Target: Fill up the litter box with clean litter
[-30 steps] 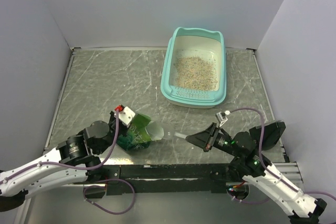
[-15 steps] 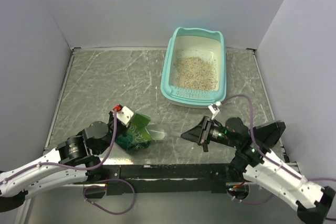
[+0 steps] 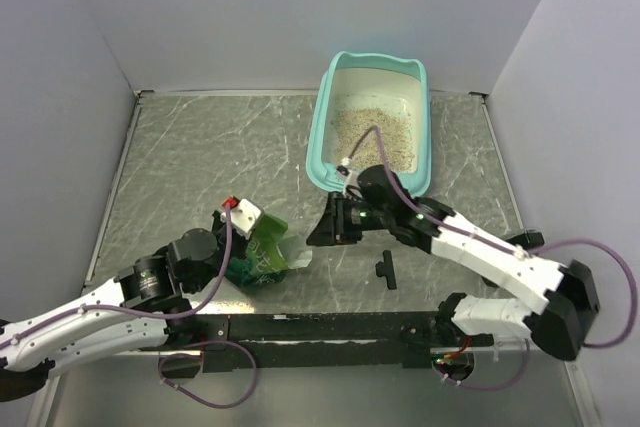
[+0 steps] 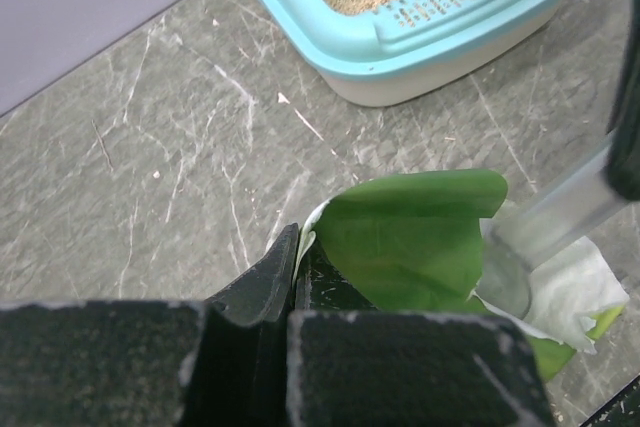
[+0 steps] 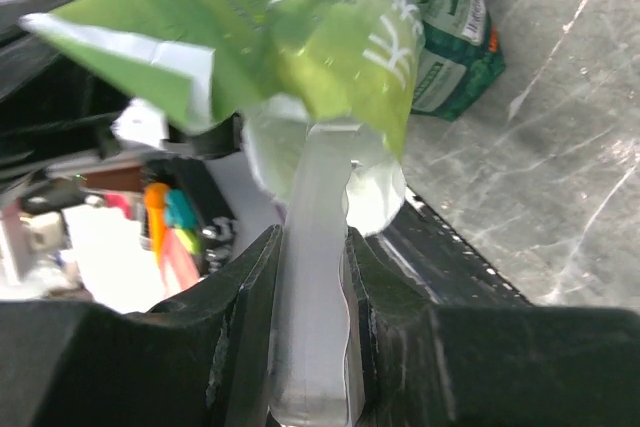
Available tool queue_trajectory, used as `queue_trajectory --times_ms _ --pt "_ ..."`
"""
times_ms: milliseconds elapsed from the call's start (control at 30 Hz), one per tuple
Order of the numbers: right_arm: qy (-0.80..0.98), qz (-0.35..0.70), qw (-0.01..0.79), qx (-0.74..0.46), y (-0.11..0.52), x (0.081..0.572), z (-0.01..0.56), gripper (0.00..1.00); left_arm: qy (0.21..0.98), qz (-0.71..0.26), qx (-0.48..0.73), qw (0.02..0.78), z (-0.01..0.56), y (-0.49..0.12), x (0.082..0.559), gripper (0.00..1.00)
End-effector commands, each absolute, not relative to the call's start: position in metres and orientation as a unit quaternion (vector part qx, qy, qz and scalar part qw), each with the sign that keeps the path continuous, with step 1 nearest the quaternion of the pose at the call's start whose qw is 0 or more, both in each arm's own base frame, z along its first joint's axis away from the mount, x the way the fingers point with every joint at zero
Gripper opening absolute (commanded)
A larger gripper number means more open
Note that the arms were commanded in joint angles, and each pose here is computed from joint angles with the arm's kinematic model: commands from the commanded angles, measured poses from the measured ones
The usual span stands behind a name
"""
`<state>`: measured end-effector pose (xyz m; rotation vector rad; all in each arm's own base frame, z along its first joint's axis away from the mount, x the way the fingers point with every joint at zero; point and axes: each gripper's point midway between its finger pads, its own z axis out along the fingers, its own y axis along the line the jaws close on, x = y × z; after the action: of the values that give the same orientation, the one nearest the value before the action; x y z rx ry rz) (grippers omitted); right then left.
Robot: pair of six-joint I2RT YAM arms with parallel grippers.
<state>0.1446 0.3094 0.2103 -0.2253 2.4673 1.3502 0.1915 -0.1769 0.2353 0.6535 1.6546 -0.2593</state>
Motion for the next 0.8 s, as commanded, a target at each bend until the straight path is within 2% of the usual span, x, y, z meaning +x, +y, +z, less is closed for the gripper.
queue_trajectory --times_ms 0,267,433,533,767 --pt "0.883 0.426 0.15 -0.126 0.322 0.149 0.205 0.0 0.727 -0.118 0.26 0.625 0.242 -0.177 0.194 0.01" --pt "0.929 0.306 0.112 -0.175 0.345 0.158 0.173 0.0 0.726 -0.134 0.212 0.64 0.257 -0.162 0.194 0.01" --pt "0.942 0.269 0.083 -0.184 0.365 0.159 0.143 0.0 0.721 -0.142 0.197 0.649 0.263 -0.156 0.195 0.01" --pt "0.936 0.3 0.063 -0.171 0.377 0.15 0.13 0.0 0.719 -0.144 0.194 0.651 0.265 -0.155 0.195 0.01" --pt "0.89 0.433 0.076 -0.124 0.39 0.134 0.148 0.0 0.721 -0.141 0.198 0.649 0.261 -0.156 0.196 0.01"
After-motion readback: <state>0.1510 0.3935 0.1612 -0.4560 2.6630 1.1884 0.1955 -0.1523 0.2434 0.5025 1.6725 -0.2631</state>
